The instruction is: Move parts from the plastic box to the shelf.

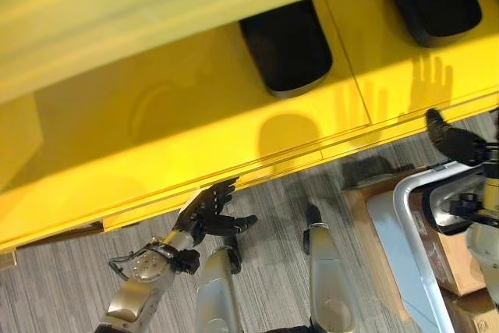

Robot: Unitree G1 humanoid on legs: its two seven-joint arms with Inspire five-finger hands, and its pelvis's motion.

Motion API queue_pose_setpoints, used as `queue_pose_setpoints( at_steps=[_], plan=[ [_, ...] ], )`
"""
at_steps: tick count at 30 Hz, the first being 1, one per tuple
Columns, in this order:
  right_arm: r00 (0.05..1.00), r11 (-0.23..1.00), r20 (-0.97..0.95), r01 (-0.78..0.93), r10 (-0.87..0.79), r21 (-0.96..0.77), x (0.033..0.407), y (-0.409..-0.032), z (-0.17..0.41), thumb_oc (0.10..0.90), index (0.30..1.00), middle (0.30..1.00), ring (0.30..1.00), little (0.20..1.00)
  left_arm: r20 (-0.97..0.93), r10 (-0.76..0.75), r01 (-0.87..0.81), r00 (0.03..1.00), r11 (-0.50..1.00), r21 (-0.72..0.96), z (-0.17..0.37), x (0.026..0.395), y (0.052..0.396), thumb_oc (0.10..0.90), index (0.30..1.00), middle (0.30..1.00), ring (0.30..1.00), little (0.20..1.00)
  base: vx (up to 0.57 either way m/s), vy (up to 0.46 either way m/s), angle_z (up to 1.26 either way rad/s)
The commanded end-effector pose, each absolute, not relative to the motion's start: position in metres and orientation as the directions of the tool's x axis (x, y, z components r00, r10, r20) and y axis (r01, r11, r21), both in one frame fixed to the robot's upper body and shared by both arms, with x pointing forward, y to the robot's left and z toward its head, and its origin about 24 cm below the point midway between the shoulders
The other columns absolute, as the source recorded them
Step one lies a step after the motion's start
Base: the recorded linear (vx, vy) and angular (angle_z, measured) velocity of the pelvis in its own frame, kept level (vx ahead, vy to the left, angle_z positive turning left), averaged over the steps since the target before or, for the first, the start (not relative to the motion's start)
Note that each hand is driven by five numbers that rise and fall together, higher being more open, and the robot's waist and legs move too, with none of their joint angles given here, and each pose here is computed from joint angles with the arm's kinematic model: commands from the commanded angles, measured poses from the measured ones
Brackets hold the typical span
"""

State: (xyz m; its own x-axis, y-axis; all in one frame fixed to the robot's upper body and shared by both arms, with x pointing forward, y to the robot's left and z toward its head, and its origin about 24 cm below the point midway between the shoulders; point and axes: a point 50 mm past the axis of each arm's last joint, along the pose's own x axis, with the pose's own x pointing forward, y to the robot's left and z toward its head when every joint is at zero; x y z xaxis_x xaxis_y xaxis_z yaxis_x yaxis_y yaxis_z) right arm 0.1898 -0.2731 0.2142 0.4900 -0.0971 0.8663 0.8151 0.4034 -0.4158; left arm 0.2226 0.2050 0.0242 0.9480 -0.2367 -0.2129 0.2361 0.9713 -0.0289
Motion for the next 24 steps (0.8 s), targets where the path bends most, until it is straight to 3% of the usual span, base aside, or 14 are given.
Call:
queue_pose_setpoints(
  at_steps=[1, 7, 11, 18, 24],
  plan=[
    [0.256, 0.495, 0.963, 0.850, -0.089, -0.180, 0.162, -0.268, 0.243, 0.900, 1.000, 1.000, 1.000, 1.000, 0.140, -0.122, 0.115, 0.983, 0.992, 0.054, 0.084, 0.230, 0.238, 0.900, 1.000, 1.000, 1.000, 1.000, 0.16, 0.036, -0.08],
    [0.336, 0.450, 0.898, 0.874, -0.284, -0.185, 0.154, -0.301, 0.220, 0.900, 1.000, 1.000, 1.000, 1.000, 0.074, -0.052, 0.054, 0.996, 0.998, -0.037, 0.059, 0.211, 0.249, 0.900, 1.000, 1.000, 1.000, 1.000, 0.12, 0.064, -0.11],
    [0.399, 0.432, 0.838, 0.873, -0.371, -0.225, 0.171, -0.312, 0.207, 0.900, 1.000, 1.000, 1.000, 1.000, 0.012, 0.061, -0.060, 0.998, 0.993, -0.106, 0.037, 0.199, 0.254, 0.900, 1.000, 1.000, 1.000, 1.000, 0.12, 0.270, -0.54],
    [0.541, 0.376, 0.593, 0.841, -0.596, -0.389, 0.188, -0.338, 0.150, 0.900, 1.000, 1.000, 1.000, 1.000, -0.096, -0.030, 0.021, 0.995, 0.996, -0.089, 0.012, 0.192, 0.238, 0.900, 1.000, 1.000, 1.000, 1.000, 0.06, 0.198, -0.66],
    [0.631, 0.416, 0.521, 0.773, -0.575, -0.478, 0.204, -0.331, 0.133, 0.900, 1.000, 1.000, 1.000, 1.000, -0.153, -0.051, 0.037, 0.987, 0.995, -0.092, 0.005, 0.186, 0.234, 0.900, 1.000, 1.000, 1.000, 1.000, -0.03, -0.039, -0.97]
  ],
)
